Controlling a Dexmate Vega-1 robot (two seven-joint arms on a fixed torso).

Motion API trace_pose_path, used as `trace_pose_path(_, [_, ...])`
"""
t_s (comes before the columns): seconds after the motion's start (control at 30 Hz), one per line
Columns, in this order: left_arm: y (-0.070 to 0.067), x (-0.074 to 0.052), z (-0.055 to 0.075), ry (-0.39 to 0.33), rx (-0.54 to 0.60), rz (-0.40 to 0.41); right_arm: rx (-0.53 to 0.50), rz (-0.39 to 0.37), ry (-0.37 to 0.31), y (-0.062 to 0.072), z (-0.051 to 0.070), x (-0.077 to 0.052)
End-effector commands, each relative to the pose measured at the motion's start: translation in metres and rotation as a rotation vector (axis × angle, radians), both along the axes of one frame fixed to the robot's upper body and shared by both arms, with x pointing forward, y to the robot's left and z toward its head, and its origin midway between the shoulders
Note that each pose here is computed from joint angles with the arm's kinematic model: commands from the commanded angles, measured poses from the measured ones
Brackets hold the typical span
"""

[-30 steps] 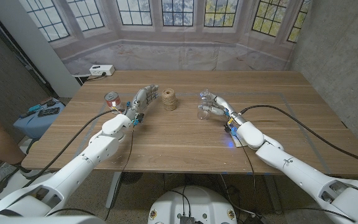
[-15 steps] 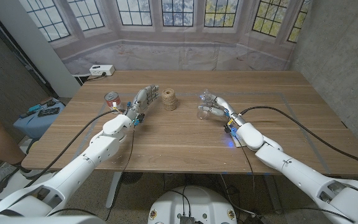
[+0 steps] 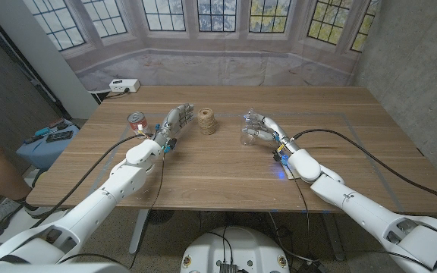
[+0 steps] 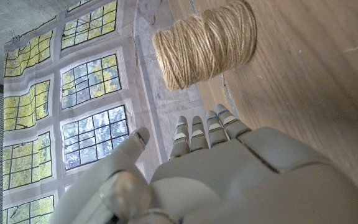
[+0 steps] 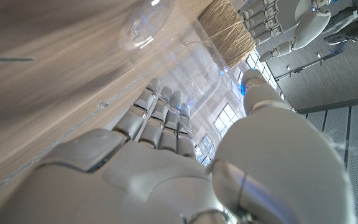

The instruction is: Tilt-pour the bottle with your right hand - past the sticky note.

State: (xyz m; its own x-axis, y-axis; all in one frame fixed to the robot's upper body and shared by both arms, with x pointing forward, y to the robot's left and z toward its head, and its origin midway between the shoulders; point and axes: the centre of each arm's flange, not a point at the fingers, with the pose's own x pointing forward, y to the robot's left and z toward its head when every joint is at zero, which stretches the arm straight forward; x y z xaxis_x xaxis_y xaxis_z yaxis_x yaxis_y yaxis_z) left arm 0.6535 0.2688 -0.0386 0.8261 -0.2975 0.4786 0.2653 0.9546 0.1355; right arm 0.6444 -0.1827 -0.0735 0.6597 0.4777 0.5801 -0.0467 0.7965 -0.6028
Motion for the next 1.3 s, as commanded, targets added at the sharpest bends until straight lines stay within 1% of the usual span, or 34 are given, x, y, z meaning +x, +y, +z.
trace_pose_path(0.03, [-0.0025,0.0002,0.0025,0.0,0.006,-0.002,0.019,0.006,-0.005,0.0005,-0.0016,0.0009])
trace_pose_path(0.43, [-0.0045,0.0011,0.0018,0.002,0.007,-0.007,0.015,0.006,-0.017,0.0017,-0.0035,-0.0013])
trace_pose_path(0.77, [-0.0034,0.0019,-0.0014,0.007,0.001,-0.007,0.01,0.002,-0.032,0.0062,0.002,-0.0023])
trace_pose_path(1.3, [-0.0026,0.0051,-0.0037,0.016,-0.015,-0.007,0.026,-0.006,-0.041,0.0085,0.0053,-0.0019])
